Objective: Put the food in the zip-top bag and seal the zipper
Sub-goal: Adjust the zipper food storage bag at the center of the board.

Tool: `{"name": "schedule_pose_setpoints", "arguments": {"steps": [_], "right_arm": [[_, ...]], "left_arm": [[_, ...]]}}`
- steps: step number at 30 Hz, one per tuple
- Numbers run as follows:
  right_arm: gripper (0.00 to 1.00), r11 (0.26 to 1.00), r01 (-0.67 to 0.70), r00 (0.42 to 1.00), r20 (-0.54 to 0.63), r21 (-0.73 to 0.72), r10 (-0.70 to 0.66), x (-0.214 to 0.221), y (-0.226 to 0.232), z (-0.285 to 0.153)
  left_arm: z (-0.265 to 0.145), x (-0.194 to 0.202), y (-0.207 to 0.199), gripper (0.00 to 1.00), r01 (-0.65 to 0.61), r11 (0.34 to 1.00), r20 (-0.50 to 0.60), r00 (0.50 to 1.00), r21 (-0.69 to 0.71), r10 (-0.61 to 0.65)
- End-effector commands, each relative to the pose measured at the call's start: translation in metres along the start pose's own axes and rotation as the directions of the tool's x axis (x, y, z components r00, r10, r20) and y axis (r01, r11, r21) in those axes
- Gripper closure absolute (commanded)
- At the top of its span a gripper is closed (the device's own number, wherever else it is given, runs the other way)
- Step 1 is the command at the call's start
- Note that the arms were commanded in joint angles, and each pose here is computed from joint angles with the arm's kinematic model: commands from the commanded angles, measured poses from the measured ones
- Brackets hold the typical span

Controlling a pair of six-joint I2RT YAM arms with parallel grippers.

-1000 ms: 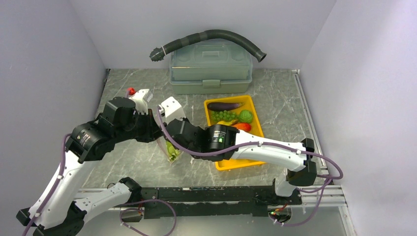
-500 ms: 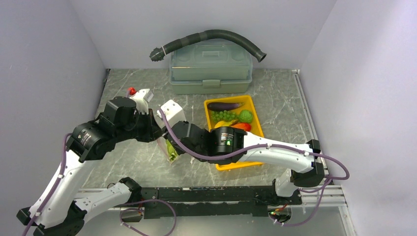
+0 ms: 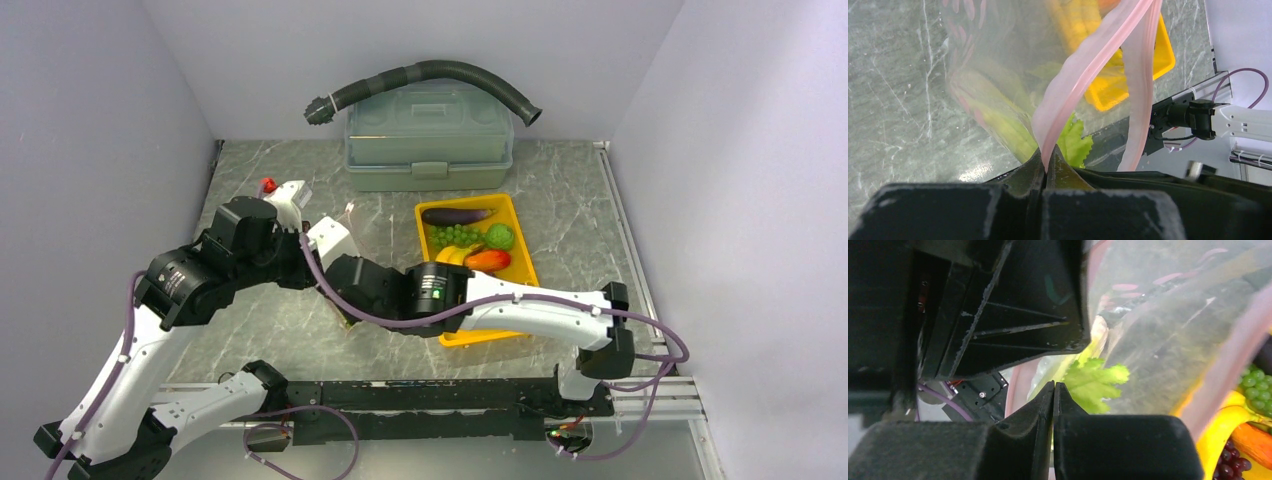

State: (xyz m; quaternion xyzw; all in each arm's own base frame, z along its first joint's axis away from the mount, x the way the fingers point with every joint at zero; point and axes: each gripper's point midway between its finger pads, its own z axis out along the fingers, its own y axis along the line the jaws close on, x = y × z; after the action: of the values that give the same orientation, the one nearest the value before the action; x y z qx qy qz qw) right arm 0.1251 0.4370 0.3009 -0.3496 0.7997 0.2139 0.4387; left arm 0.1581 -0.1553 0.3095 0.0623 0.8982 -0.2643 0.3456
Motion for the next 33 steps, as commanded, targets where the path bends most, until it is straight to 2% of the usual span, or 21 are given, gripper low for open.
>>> {"name": "schedule_pose_setpoints", "arguments": {"steps": [1,13,17,22,33], "right_arm": [[0.94,0.998,-0.027,0.999,-0.021,-0.05,0.026,0.008,0.017,0.013],[0.97,0.999,-0.027,0.985,-0.168,0.023,0.03,0.072,0.011,0.048],[0.98,0.999,-0.037,0.982,-0.183,0.036,0.043,0.08,0.008,0.051],[0.98,0.996,-0.076,0.985,-0.155,0.041,0.081,0.078,0.003,0.046],[0.89,0.984,-0.176,0.984,-0.037,-0.01,0.175,0.05,0.001,0.023]], "left_arm": [[-0.002,-0.015,-0.007,1.0,-0.005,1.0,0.061,0.998,0.019,0.004],[-0.008,-0.016,-0.009,1.0,0.002,0.999,0.075,0.997,0.035,-0.004],[-0.011,-0.017,-0.01,1.0,0.007,0.999,0.089,0.996,0.041,-0.011],[-0.02,-0.018,-0.01,1.0,0.015,0.999,0.115,0.993,0.046,-0.02],[-0.027,-0.015,-0.012,1.0,0.029,0.997,0.119,0.992,0.066,-0.037]]}}
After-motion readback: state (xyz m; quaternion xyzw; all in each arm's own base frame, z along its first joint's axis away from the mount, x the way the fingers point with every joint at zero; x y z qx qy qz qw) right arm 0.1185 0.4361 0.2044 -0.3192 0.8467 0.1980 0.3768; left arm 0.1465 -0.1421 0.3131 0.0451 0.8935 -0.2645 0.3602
